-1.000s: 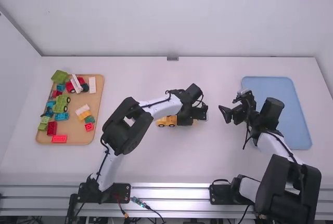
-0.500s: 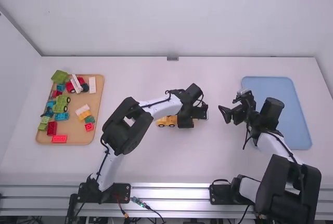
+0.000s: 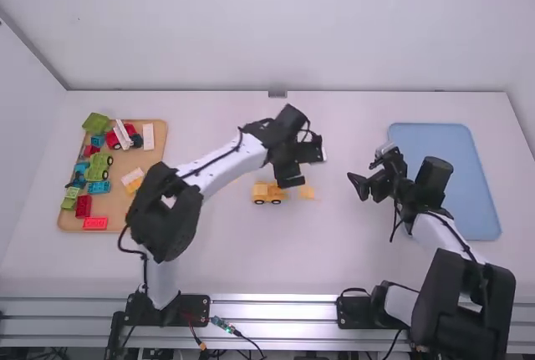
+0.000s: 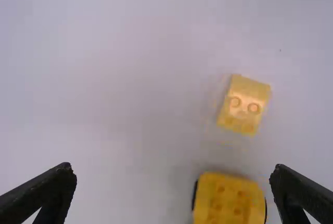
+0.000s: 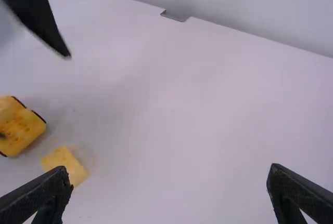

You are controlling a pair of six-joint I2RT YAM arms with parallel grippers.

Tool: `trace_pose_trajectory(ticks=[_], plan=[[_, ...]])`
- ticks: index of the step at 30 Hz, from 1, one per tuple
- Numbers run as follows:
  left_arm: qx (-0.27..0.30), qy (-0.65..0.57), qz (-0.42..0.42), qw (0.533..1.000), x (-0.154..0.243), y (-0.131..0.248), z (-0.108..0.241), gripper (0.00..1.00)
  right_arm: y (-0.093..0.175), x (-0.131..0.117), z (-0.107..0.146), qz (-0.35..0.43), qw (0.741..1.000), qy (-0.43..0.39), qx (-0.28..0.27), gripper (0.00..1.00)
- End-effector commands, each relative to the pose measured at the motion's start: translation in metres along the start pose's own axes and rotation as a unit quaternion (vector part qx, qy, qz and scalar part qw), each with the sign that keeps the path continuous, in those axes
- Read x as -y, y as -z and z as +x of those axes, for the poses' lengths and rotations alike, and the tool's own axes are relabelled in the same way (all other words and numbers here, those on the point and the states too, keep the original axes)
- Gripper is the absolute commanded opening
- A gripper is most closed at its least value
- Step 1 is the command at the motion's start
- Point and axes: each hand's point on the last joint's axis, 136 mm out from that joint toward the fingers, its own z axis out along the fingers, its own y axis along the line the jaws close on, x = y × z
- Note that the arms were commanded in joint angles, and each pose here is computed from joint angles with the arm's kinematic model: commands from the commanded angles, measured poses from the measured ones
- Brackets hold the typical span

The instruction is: Assemble lego blocks to make yellow taxi

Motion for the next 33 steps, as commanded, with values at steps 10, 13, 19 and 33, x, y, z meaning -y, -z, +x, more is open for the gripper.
trace_pose_trajectory(ticks=[10,13,19,33], plan=[[0.188,-0.007,0.02,0.982,0.008,0.05,0.046,0.99,-0.052,-0.07,0.015,-0.123,0.988,0.092,-0.009,0.99],[0.194,-0.016,-0.006,0.981,0.014,0.048,0.055,0.99,-0.068,-0.074,0.024,-0.124,0.986,0.111,-0.016,0.99],[0.216,-0.024,-0.039,0.975,0.028,0.041,0.064,0.99,-0.093,-0.079,0.034,-0.107,0.985,0.133,-0.027,0.99],[0.266,-0.071,-0.033,0.961,0.044,0.043,0.072,0.99,-0.089,-0.115,0.034,-0.188,0.956,0.224,0.008,0.99]])
